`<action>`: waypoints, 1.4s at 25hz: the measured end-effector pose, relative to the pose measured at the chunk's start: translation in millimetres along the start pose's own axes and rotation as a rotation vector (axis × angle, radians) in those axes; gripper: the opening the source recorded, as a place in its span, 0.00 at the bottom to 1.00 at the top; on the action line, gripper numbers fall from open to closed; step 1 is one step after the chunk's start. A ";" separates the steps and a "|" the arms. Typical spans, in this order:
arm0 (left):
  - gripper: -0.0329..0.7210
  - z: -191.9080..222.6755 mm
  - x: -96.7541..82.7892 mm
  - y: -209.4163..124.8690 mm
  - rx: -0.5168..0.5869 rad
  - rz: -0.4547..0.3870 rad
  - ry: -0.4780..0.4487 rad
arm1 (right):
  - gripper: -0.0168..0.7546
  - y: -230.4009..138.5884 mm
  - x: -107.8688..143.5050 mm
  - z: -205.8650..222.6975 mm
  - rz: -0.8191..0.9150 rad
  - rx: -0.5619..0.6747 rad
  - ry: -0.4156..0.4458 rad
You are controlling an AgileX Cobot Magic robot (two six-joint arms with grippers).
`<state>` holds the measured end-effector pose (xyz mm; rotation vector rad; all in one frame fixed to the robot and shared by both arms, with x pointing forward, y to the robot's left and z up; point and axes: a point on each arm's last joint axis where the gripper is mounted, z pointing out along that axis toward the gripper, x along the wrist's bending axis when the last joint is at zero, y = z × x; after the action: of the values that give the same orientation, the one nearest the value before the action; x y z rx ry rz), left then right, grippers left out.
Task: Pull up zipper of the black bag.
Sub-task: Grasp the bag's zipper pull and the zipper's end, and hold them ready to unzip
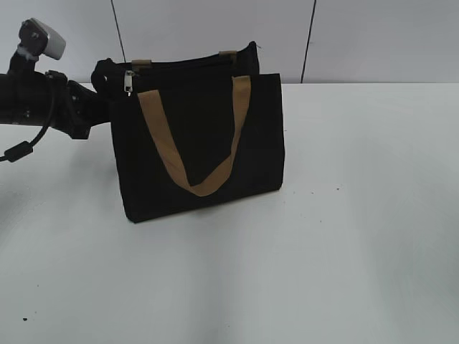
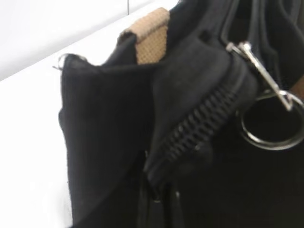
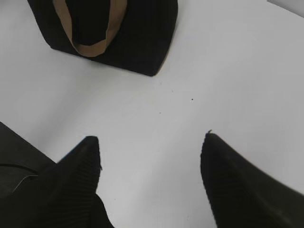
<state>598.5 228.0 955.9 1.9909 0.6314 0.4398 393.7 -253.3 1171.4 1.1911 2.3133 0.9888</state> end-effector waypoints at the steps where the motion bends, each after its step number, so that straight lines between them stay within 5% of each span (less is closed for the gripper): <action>1: 0.09 0.0 -0.1 0.1 -0.001 0.000 -0.001 | 0.66 8.1 -2.1 4.9 -0.012 0.009 0.020; 15: 0.09 -16.4 -4.5 21.9 -0.034 0.001 0.015 | 0.57 121.0 43.7 99.4 -0.032 0.068 0.295; 35: 0.09 -16.7 -5.5 20.0 -0.008 -0.024 0.005 | 0.51 180.7 127.9 256.2 -0.029 0.156 0.291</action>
<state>589.9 228.3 981.1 1.9730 0.6553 0.4324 571.3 31.2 1124.8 1.1313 2.6692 1.0469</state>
